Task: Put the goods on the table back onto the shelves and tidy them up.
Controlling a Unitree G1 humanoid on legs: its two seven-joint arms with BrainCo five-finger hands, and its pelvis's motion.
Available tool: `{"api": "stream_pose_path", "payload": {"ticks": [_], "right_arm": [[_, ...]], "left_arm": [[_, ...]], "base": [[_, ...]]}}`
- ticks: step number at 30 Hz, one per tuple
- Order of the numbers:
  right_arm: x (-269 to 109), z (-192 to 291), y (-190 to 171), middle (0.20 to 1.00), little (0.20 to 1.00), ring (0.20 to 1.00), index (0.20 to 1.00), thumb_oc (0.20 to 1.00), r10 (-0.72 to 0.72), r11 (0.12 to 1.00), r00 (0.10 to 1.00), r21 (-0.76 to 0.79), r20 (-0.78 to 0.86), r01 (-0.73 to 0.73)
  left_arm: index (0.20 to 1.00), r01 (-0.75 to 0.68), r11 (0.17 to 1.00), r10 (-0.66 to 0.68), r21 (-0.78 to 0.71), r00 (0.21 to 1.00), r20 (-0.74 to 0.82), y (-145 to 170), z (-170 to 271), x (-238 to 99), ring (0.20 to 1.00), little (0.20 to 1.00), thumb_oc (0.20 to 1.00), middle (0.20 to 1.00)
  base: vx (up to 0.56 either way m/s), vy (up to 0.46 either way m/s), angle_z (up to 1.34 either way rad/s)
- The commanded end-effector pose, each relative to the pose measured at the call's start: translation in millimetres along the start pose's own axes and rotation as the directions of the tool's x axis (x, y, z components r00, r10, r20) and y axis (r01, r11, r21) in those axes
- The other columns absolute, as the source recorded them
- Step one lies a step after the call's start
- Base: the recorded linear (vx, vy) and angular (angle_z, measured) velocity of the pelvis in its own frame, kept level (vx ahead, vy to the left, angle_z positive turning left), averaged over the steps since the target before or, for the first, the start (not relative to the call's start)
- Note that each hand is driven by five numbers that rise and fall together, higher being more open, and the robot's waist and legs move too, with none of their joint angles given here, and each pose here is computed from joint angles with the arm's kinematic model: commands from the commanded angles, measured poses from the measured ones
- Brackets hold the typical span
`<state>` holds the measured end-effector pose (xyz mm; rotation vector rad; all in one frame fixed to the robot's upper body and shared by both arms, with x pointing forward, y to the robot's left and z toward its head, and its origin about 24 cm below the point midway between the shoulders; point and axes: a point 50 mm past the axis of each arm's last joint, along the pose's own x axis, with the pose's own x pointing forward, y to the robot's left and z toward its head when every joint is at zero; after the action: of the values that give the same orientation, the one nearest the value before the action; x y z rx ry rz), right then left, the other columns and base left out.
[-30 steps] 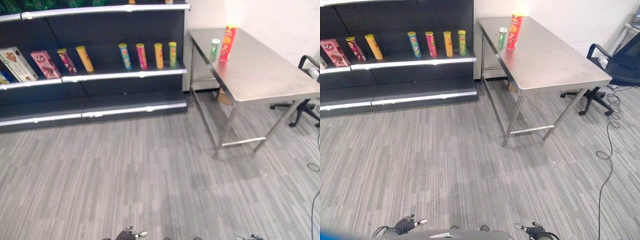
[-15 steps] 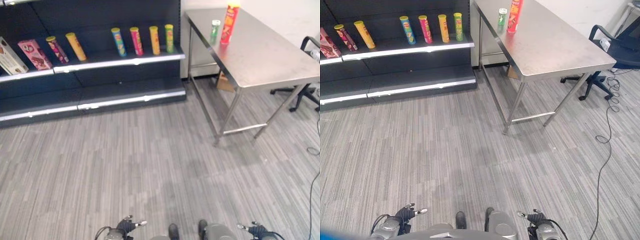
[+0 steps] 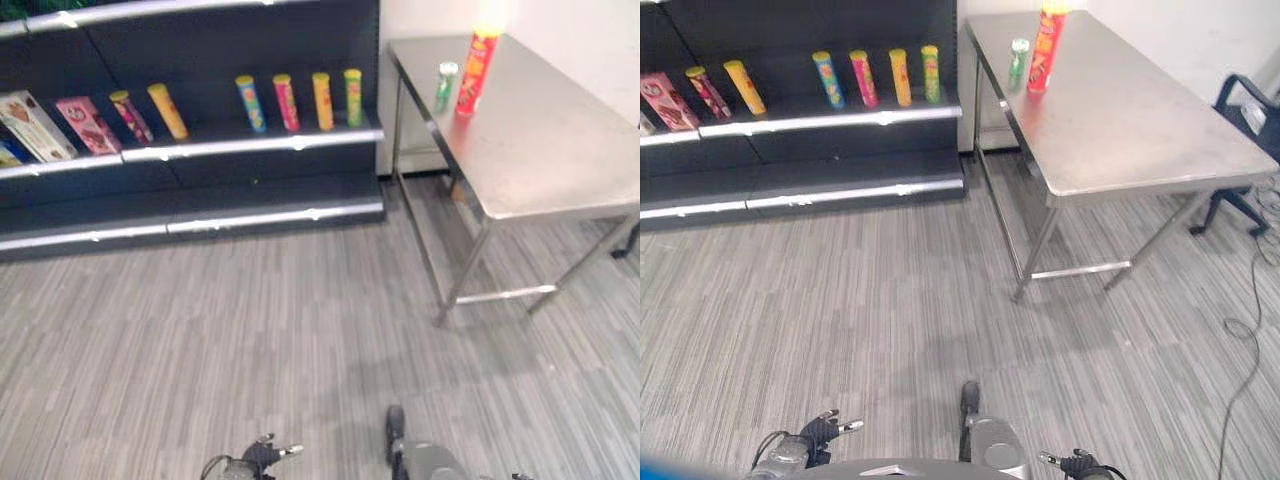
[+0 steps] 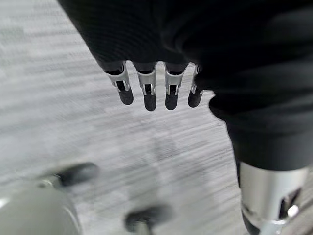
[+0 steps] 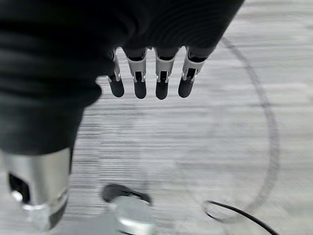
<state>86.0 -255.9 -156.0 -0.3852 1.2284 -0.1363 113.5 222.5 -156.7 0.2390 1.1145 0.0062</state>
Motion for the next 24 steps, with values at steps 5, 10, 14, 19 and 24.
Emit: {"api": "stream_pose_path", "payload": {"ticks": [5,10,14,19,24], "right_arm": [[2,20,-15,1.000,1.000,1.000,1.000,1.000,-0.026,0.990,0.997,-0.139,0.078,0.037],[3,27,-15,1.000,1.000,1.000,1.000,1.000,-0.035,0.987,0.995,-0.152,0.094,0.049],[3,35,-13,1.000,1.000,1.000,1.000,1.000,-0.028,0.978,0.992,-0.200,0.119,0.052],[4,45,-17,1.000,1.000,1.000,1.000,1.000,-0.044,0.976,0.988,-0.204,0.145,0.074],[4,38,-6,1.000,1.000,1.000,1.000,1.000,-0.004,0.969,0.993,-0.245,0.119,0.033]], "left_arm": [[1.000,-0.021,1.000,0.020,0.011,0.996,0.086,9,27,3,1.000,1.000,1.000,1.000],[1.000,-0.036,0.999,0.038,-0.021,0.996,0.085,9,26,3,1.000,1.000,1.000,1.000],[1.000,-0.045,0.999,0.046,-0.008,0.998,0.048,10,14,2,1.000,1.000,1.000,1.000],[1.000,-0.044,0.999,0.044,-0.009,0.999,0.010,9,5,1,1.000,1.000,1.000,1.000],[1.000,-0.062,0.997,0.061,-0.045,0.998,-0.011,11,-5,-1,1.000,1.000,1.000,1.000]], "base": [[0.20,-0.161,0.14],[0.23,-0.116,-0.16],[0.28,0.043,-0.19],[0.38,0.076,-0.31],[0.44,0.185,-0.69]]}}
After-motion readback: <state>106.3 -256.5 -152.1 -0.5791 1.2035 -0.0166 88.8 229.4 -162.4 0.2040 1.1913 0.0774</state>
